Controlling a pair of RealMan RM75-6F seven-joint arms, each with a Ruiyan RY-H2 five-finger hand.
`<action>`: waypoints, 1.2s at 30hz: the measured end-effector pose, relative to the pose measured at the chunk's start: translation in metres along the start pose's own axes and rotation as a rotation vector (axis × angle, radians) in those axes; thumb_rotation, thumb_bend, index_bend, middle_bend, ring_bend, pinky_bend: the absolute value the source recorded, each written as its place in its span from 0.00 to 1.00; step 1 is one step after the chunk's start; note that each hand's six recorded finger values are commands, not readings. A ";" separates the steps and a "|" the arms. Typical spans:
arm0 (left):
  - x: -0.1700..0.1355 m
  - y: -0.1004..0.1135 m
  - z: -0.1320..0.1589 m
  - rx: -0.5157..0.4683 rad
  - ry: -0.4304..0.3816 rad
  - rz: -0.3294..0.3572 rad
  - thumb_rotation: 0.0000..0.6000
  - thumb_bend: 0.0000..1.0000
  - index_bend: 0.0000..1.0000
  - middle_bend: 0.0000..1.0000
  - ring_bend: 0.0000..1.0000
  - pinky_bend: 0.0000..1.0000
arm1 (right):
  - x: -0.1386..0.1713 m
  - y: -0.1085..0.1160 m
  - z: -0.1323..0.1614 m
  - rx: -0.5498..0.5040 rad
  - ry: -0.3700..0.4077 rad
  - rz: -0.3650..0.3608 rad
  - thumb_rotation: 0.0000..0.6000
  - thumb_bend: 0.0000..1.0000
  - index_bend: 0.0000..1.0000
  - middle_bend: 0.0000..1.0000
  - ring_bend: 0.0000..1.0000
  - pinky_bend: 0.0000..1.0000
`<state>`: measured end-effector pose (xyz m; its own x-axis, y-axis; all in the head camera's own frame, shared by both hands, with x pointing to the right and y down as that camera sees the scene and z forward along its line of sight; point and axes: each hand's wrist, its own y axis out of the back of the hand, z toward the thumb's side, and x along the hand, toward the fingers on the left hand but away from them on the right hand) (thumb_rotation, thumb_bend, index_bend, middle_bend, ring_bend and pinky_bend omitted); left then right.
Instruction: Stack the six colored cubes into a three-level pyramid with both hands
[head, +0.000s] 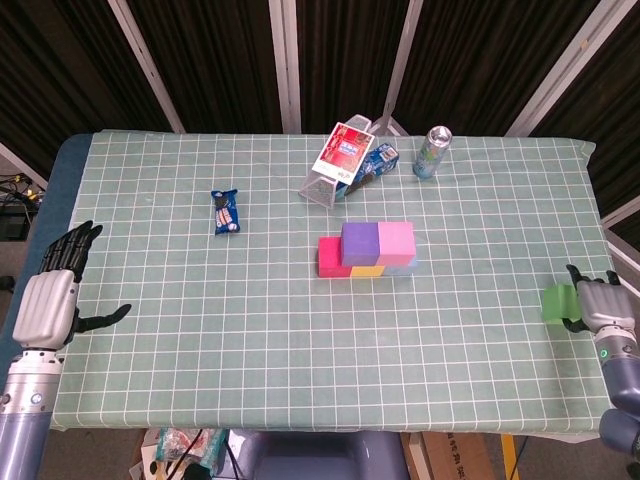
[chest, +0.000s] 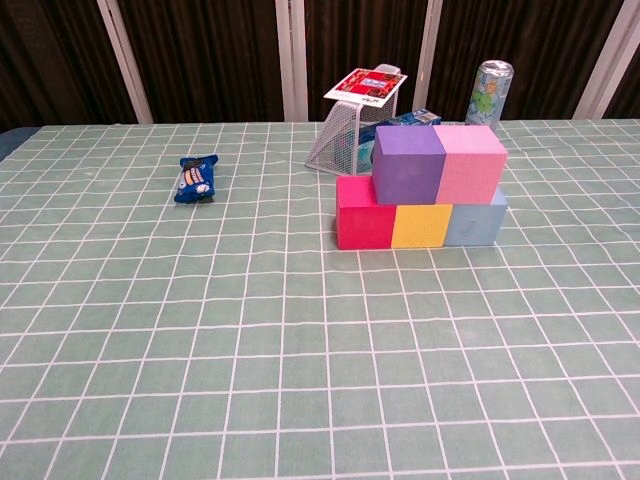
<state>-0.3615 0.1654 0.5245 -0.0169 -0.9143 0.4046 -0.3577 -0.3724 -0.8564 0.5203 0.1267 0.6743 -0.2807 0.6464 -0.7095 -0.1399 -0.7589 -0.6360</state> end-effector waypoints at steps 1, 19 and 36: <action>0.000 0.000 0.000 0.001 -0.001 -0.001 1.00 0.11 0.00 0.00 0.00 0.01 | 0.001 0.003 0.002 -0.004 0.006 -0.007 1.00 0.32 0.07 0.40 0.28 0.00; 0.002 -0.001 -0.007 0.052 0.008 -0.011 1.00 0.11 0.00 0.00 0.00 0.01 | 0.031 0.115 0.075 0.025 0.187 -0.139 1.00 0.32 0.07 0.40 0.28 0.00; 0.006 -0.017 -0.015 0.058 0.034 -0.071 1.00 0.11 0.00 0.00 0.00 0.01 | 0.064 0.244 0.207 0.075 0.187 -0.227 1.00 0.32 0.07 0.40 0.28 0.00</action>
<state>-0.3691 0.1689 0.5459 -0.0254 -0.8799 0.4745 -0.3041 -0.4454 -0.8421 0.2713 -0.0339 0.5367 -0.0552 0.7982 -0.5998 -0.2511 -0.5925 -0.7654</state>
